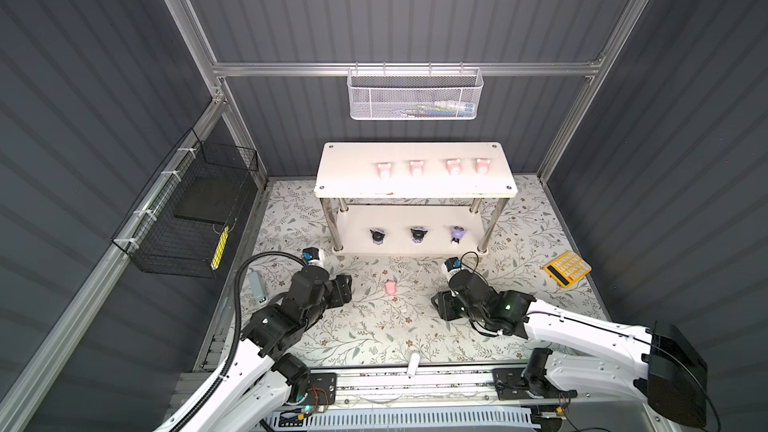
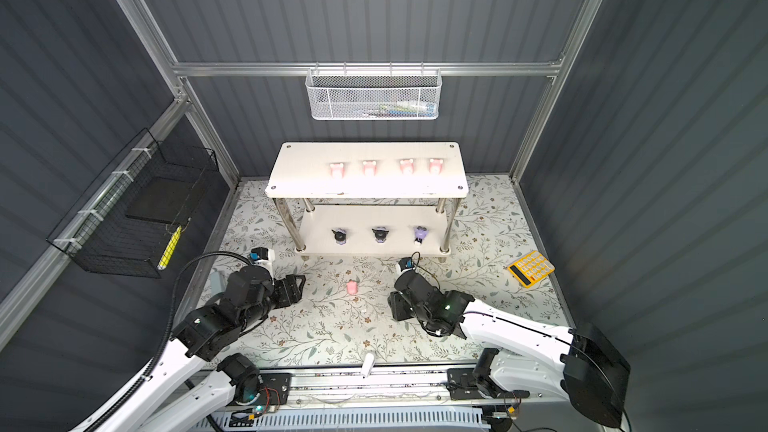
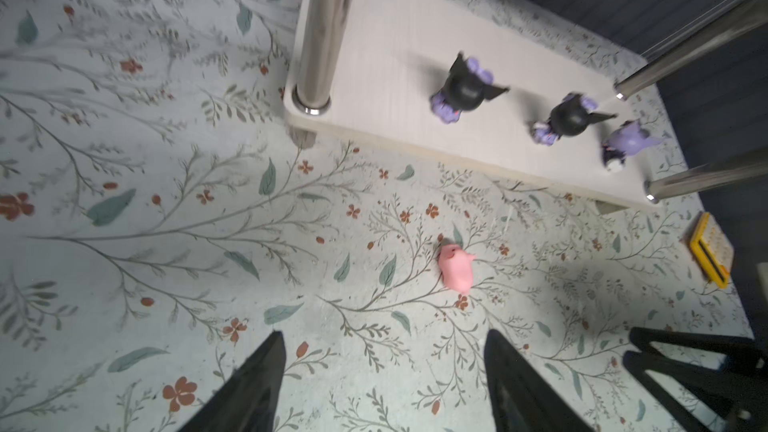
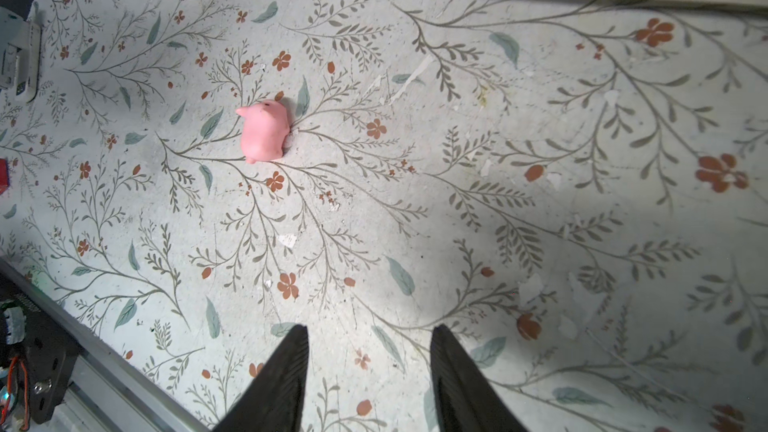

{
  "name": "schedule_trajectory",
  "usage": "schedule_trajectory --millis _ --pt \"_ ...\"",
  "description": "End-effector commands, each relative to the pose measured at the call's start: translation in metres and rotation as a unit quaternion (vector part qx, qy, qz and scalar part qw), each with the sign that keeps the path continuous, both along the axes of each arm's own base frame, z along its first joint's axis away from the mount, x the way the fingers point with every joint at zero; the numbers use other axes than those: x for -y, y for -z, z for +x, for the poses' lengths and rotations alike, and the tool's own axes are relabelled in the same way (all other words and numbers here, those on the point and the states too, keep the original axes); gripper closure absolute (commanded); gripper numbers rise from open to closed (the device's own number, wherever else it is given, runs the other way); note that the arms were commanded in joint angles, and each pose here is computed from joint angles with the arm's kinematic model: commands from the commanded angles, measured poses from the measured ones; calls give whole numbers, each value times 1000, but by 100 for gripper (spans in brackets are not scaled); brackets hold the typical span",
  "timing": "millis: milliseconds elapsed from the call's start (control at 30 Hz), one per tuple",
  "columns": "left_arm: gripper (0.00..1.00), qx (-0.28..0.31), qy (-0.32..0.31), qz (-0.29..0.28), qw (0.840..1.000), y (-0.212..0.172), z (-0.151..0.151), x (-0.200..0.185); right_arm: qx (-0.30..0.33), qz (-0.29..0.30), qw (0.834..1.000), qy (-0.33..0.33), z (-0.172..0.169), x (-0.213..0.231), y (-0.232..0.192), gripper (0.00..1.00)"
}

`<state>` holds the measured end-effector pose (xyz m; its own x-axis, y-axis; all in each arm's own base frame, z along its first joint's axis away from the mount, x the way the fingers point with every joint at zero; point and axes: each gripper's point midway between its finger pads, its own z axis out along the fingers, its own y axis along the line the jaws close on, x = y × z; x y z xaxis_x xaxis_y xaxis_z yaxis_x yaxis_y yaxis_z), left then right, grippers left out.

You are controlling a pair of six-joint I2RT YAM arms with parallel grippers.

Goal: Place and organize the plastic toys onto the shelf
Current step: 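Withdraw the left gripper from the shelf down over the last pink pig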

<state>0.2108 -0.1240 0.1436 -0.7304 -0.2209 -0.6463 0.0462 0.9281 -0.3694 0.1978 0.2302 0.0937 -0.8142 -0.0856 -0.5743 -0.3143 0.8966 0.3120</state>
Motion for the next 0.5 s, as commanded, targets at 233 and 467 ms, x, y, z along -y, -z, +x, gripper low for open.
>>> schedule_trajectory --millis 233,467 --pt "22 -3 33 51 998 42 10 73 1 -4 1000 29 3 12 6 49" --pt "20 -18 44 32 998 63 21 108 0 5 999 39 0 19 14 48"
